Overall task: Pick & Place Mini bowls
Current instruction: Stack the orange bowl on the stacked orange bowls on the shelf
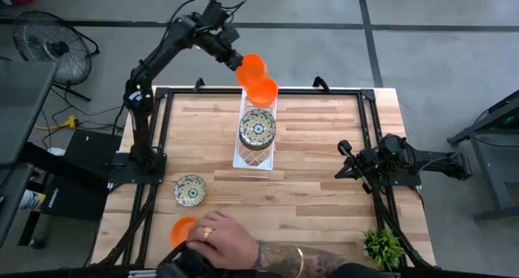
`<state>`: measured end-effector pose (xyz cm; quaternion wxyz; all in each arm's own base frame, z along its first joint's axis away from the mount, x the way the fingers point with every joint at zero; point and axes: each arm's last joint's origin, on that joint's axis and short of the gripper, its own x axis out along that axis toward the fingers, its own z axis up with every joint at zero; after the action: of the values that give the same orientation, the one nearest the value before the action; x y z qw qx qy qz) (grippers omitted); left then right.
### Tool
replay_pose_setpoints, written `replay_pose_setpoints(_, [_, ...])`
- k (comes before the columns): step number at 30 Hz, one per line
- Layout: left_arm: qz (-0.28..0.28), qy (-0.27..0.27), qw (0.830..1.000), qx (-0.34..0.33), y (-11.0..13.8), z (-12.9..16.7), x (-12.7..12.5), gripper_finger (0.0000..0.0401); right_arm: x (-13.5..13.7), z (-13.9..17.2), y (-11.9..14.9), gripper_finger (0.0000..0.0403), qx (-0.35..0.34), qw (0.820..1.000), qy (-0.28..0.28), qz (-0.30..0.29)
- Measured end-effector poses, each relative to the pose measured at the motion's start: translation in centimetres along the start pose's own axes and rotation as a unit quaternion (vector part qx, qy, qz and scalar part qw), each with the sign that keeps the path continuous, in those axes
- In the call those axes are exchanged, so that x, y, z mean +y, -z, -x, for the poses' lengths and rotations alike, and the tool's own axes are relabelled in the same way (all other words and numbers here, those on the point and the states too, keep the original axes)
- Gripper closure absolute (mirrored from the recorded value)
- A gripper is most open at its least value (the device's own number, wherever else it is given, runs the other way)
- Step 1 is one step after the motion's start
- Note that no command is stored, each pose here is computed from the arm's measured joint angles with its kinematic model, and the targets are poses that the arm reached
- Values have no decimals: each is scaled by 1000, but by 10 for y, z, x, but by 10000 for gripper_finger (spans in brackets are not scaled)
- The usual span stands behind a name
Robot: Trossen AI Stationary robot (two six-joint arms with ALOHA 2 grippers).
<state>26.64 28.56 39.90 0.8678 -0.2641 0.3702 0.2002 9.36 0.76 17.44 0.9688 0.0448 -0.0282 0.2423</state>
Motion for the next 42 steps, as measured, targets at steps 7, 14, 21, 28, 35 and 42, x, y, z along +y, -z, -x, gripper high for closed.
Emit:
replay_pose_setpoints(7, [-2, 10, 1000, 19, -2, -18, -10, 401, 0, 0, 0, 402, 0, 1000, 0, 0])
replay_pose_setpoints(14, [-3, 5, 999, 34, 1, -22, -18, 401, 0, 0, 0, 402, 0, 1000, 0, 0])
replay_pose_setpoints(21, [-2, -8, 998, 55, 3, -36, -22, 401, 0, 0, 0, 402, 0, 1000, 0, 0])
replay_pose_setpoints(28, [-1, -8, 998, 61, 3, -45, -20, 401, 0, 0, 0, 402, 0, 1000, 0, 0])
replay_pose_setpoints(35, [-2, -8, 998, 60, 3, -45, -19, 393, 0, 0, 0, 402, 0, 1000, 0, 0])
replay_pose_setpoints(42, [-16, -19, 998, 59, 3, -45, -19, 347, 0, 0, 0, 402, 0, 1000, 0, 0])
